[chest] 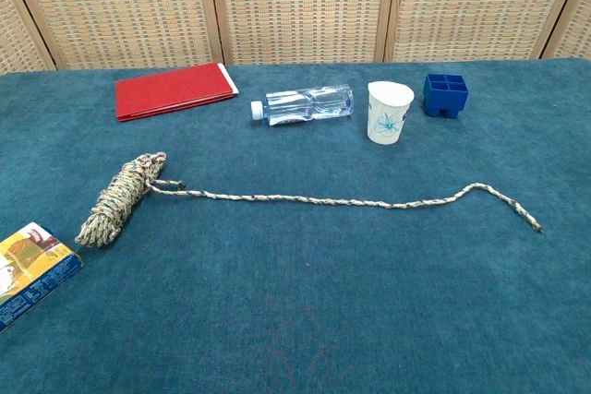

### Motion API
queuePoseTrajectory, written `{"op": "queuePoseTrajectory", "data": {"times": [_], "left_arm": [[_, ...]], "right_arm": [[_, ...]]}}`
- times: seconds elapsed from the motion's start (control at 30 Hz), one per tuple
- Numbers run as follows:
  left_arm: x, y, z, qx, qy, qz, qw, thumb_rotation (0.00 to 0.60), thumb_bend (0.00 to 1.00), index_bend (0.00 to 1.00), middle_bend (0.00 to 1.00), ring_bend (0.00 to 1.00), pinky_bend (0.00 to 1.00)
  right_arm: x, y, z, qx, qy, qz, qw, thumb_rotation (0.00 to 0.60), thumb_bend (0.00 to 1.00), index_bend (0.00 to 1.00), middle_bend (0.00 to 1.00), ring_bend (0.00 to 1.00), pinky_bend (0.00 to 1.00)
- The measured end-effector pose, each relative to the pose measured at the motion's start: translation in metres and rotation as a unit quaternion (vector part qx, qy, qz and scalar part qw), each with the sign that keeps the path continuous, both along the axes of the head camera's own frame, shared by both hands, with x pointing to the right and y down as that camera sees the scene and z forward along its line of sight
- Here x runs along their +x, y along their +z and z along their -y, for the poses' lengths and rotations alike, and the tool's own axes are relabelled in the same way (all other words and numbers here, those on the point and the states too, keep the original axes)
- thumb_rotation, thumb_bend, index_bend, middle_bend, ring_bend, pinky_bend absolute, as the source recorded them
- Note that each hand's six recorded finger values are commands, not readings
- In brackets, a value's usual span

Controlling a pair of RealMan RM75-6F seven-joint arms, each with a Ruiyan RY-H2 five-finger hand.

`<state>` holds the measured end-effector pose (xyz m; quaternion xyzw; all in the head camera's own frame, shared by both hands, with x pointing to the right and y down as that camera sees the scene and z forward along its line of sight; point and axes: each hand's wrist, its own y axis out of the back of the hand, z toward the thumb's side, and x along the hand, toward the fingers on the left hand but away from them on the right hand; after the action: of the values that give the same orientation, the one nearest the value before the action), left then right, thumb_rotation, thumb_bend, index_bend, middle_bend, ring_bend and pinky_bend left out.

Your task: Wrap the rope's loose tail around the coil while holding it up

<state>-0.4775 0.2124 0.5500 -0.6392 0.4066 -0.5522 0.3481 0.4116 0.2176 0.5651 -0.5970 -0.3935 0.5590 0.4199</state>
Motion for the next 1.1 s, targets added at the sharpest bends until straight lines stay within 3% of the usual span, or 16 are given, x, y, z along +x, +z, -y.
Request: {"op": "queuePoseTrajectory", "data": {"times": [0.2, 0.37, 0.47, 0.6, 0.8, 1.1], "left_arm": [[0.001, -0.001, -0.002, 0.003, 0.002, -0.001, 1.0000, 0.600, 0.00, 0.00, 0.00, 0.00, 0.00], [-0.001, 0.001, 0.003, 0.005, -0.004, -0.001, 1.0000, 0.600, 0.00, 0.00, 0.00, 0.00, 0.00], [-0.001, 0.003, 0.006, 0.006, -0.008, -0.001, 1.0000, 0.600, 0.00, 0.00, 0.00, 0.00, 0.00], [-0.004, 0.006, 0.010, 0.007, -0.015, 0.006, 0.9999, 0.600, 0.00, 0.00, 0.00, 0.00, 0.00], [-0.009, 0.009, 0.015, 0.011, -0.027, 0.014, 0.9995, 0.600, 0.00, 0.00, 0.00, 0.00, 0.00], [-0.011, 0.019, 0.018, -0.004, -0.029, 0.024, 0.9993, 0.600, 0.00, 0.00, 0.00, 0.00, 0.00]], "right_arm": [[-0.005, 0.005, 0.000, -0.010, -0.012, 0.005, 0.9999, 0.600, 0.00, 0.06, 0.00, 0.00, 0.00], [-0.028, 0.017, 0.009, -0.045, -0.047, 0.052, 0.9965, 0.600, 0.00, 0.09, 0.00, 0.00, 0.00], [-0.049, 0.032, 0.024, -0.082, -0.081, 0.078, 0.9903, 0.600, 0.02, 0.17, 0.00, 0.00, 0.00], [-0.088, 0.057, 0.057, -0.119, -0.132, 0.096, 0.9794, 0.600, 0.18, 0.28, 0.00, 0.00, 0.00], [-0.130, 0.096, 0.092, -0.139, -0.167, 0.088, 0.9720, 0.600, 0.23, 0.34, 0.00, 0.00, 0.00], [-0.177, 0.144, 0.091, -0.177, -0.182, 0.081, 0.9639, 0.600, 0.26, 0.39, 0.00, 0.00, 0.00]]}}
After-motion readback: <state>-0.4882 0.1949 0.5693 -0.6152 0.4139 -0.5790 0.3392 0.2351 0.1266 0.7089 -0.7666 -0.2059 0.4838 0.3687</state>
